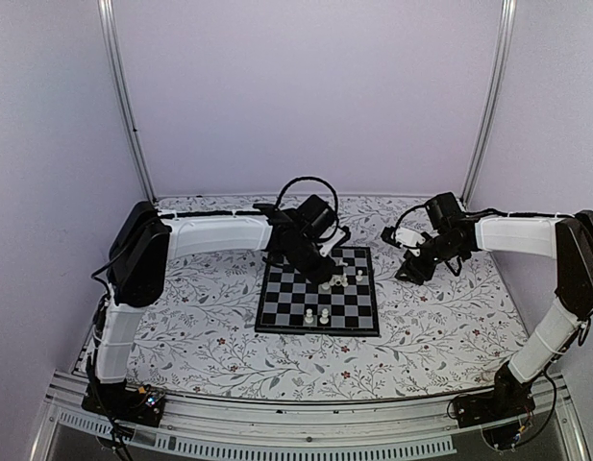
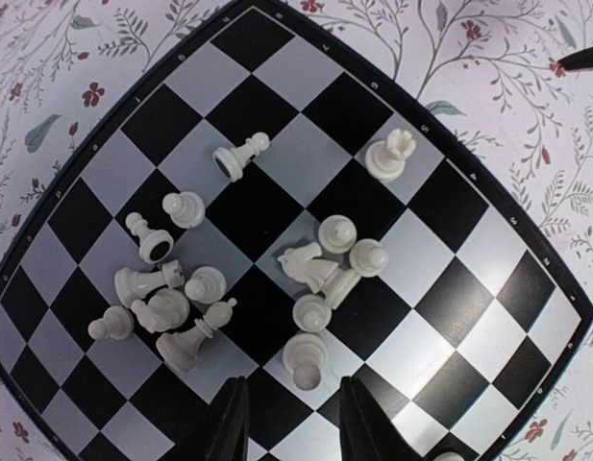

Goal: Set up the chess pieces on the board
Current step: Pick up the chess piece from the chessboard.

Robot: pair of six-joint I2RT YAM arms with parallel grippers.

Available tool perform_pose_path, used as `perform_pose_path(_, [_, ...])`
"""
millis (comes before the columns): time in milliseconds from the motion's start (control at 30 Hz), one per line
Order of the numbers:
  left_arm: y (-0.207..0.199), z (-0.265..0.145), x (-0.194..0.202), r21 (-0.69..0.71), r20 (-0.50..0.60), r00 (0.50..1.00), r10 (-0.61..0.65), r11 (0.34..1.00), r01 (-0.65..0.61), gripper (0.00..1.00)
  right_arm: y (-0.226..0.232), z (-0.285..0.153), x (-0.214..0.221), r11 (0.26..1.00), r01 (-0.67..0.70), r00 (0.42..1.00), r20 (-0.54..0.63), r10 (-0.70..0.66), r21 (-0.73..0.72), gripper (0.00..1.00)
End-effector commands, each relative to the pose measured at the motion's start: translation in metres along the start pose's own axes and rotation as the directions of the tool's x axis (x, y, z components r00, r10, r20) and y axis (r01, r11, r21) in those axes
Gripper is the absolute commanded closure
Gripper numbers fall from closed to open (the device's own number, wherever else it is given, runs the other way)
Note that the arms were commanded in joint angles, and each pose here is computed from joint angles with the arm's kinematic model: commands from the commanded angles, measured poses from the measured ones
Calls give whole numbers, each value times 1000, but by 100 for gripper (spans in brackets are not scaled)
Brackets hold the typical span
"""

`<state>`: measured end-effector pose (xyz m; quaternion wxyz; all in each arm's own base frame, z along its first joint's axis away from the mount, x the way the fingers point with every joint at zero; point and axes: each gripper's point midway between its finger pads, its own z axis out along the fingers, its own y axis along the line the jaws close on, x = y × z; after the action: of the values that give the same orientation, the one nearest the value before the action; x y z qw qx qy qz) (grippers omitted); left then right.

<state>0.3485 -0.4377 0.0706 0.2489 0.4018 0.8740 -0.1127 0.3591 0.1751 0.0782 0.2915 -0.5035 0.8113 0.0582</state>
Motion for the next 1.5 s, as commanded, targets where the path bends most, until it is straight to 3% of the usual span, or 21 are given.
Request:
perform_pose_path(0, [1, 2, -7, 14, 6, 1000, -9, 1000, 9, 66, 7, 4, 5, 1000, 6, 1000, -18, -7, -16, 34])
perform_pose_path(333, [2, 14, 2, 13, -26, 1000, -5, 1000, 6, 75, 7, 5, 7, 1000, 6, 1000, -24, -7, -16, 34])
perform_pose_path(567, [3, 18, 6, 12, -39, 999, -6, 1000, 7, 76, 7, 5, 6, 1000, 6, 1000, -22, -6, -16, 34])
perform_pose_path(667, [0, 18, 6, 32, -39, 999, -8, 999, 9, 83, 7, 5, 6, 1000, 6, 1000, -23, -6, -16, 34])
perform_pose_path(833, [0, 2, -4, 28, -10, 1000, -7, 1000, 8, 91, 7, 5, 6, 1000, 6, 1000, -24, -6, -17, 34])
perform_pose_path(1033, [6, -37, -5, -9, 17, 1000, -12, 1000, 13, 92, 7, 5, 7, 1000, 5, 1000, -23, -5, -18, 34])
perform_pose_path(1467, [-3, -80, 75, -2, -82, 994, -67, 998, 67, 92, 11, 7, 5, 999, 8, 1000, -24, -9, -31, 34])
